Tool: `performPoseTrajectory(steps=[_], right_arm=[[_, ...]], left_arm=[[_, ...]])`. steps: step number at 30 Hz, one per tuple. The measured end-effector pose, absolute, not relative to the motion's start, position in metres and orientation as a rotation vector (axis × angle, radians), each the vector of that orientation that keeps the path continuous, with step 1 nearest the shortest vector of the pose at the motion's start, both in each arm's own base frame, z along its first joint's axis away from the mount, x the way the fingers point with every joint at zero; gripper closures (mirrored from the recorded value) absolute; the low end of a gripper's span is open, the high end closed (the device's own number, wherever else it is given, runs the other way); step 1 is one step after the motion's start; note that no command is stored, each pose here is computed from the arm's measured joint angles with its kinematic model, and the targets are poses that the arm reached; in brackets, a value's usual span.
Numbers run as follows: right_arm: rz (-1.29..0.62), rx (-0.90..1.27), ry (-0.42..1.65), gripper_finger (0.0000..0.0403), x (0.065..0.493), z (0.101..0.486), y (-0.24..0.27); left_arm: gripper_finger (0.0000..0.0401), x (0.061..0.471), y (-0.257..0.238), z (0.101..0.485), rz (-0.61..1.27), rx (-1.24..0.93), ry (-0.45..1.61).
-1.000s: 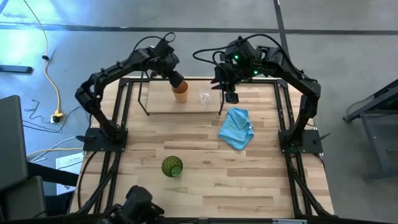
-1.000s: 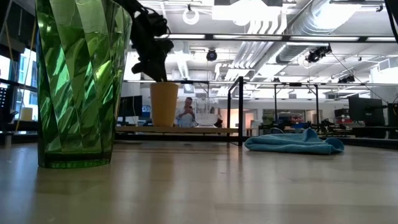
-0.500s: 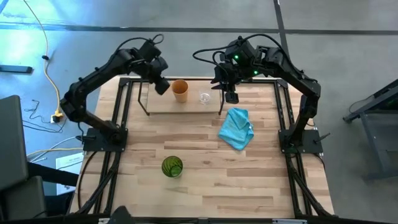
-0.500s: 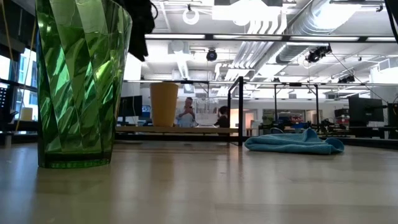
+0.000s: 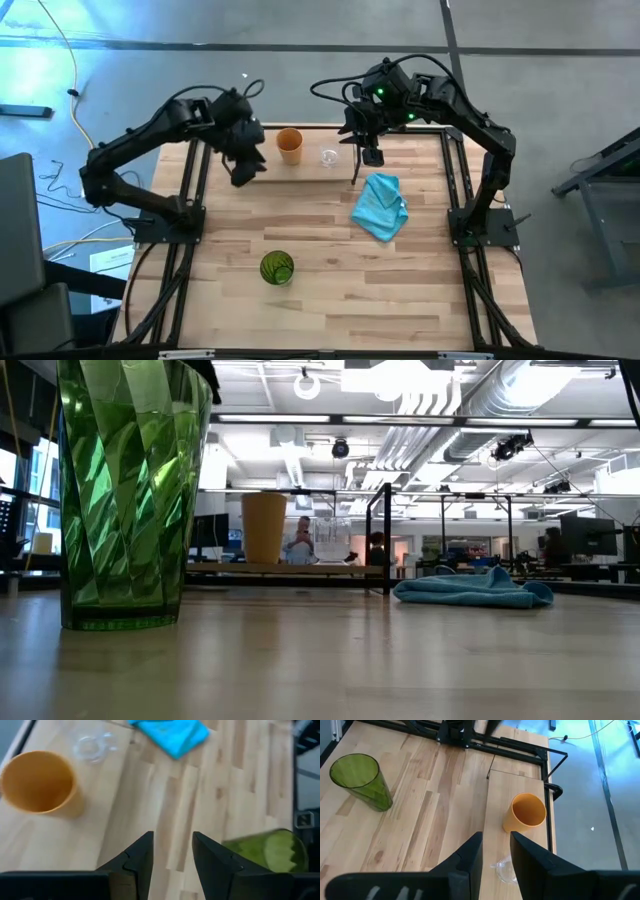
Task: Stack small to large cups/mugs on shelf
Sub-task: Put the green cup on the shelf
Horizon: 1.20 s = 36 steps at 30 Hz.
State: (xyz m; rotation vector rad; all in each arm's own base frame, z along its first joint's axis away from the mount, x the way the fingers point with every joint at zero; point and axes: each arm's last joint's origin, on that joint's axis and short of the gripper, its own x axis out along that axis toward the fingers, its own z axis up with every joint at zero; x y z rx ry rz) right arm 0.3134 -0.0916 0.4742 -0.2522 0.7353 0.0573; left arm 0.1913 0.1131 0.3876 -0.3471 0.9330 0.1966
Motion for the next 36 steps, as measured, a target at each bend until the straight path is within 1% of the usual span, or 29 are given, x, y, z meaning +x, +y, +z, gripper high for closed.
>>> performPoseTrajectory(steps=[11, 19, 24, 27, 31, 34, 36], right_arm=[[0.067, -0.249, 0.732, 0.0311, 0.313, 0.474, -0.091], [0.118, -0.241, 0.715, 0.0311, 0.314, 0.474, -0.09], [0.214, -0.241, 0.68, 0.0311, 0.314, 0.475, -0.087], [0.239, -0.239, 0.67, 0.0311, 0.313, 0.476, -0.086], [0.237, -0.238, 0.673, 0.0311, 0.307, 0.479, -0.085], [0.228, -0.238, 0.666, 0.0311, 0.3, 0.483, -0.085], [0.22, -0.238, 0.656, 0.0311, 0.297, 0.486, -0.085]], left_arm=[[0.0277, 0.212, 0.056, 0.39, -0.017, -0.255, 0.953], [0.0277, 0.225, 0.018, 0.386, -0.044, -0.177, 1.009], [0.0277, 0.231, -0.003, 0.381, -0.013, -0.137, 1.039], [0.0277, 0.237, -0.018, 0.371, -0.022, -0.111, 1.039], [0.0277, 0.244, -0.034, 0.343, -0.04, -0.093, 1.078], [0.0277, 0.246, -0.042, 0.324, -0.014, -0.055, 1.11], [0.0277, 0.247, -0.045, 0.318, 0.0, -0.043, 1.089]])
